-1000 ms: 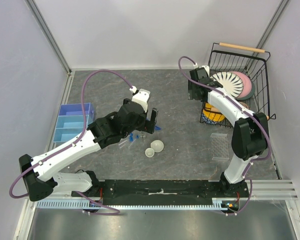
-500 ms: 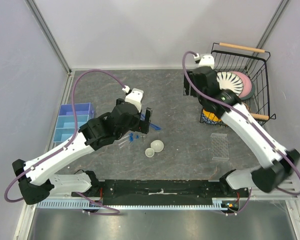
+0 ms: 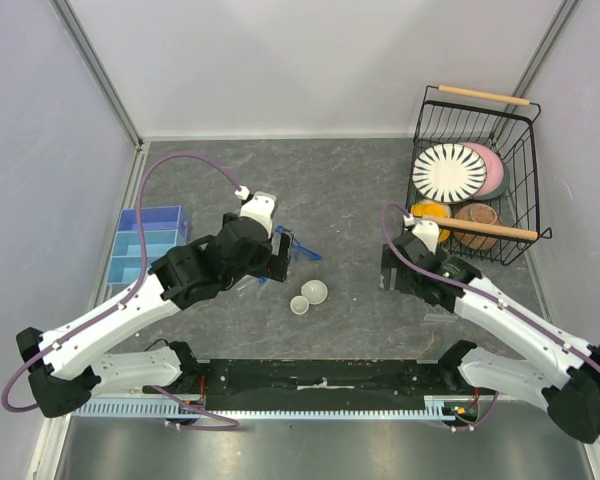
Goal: Organize the chemistry lab equipment
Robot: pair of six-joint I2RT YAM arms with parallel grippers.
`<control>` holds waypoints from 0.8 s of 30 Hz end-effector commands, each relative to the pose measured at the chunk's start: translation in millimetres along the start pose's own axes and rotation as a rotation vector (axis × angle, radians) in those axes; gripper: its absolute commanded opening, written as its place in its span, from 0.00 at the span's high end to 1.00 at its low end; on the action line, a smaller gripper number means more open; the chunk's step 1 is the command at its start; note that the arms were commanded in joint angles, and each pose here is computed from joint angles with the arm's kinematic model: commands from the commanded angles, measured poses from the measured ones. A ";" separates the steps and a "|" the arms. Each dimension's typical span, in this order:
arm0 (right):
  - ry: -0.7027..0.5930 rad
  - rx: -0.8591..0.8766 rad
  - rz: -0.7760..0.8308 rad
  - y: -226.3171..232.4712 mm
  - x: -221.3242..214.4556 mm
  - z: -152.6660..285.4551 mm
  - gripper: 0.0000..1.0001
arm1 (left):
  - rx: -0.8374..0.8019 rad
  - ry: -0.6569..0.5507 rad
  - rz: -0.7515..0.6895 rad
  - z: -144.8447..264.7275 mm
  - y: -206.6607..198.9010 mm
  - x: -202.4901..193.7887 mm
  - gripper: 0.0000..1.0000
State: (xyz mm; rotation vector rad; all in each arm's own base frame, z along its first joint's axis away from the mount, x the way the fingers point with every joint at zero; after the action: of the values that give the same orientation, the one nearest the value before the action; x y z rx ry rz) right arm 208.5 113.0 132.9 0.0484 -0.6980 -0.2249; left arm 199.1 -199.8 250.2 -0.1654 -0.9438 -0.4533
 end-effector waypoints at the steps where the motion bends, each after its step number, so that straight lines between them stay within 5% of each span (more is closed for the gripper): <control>1: -0.129 -0.070 -0.274 -25.8 2.7 7.9 0.02 | -0.042 -0.034 0.066 10.6 -1.9 0.8 0.00; 24: -0.163 -0.346 -0.399 -71.3 -44.8 -39.4 0.02 | -0.137 -0.006 0.038 8.0 -17.0 -8.3 0.00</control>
State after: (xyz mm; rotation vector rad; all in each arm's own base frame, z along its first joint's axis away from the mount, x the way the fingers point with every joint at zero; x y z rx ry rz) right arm 177.4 51.4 70.0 -0.1430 -0.7643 -0.7049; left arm 180.3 -202.0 245.3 -0.2686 -0.9055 -0.4936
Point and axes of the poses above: each gripper's point midway between its finger pads, its own z axis back along the fingers, its own y axis along the line the jaws close on, x = y × z, the point moved 2 cm from there along z, back along the fingers, and after that the axes turned 9 degrees about -z, right-handed, at the moved point
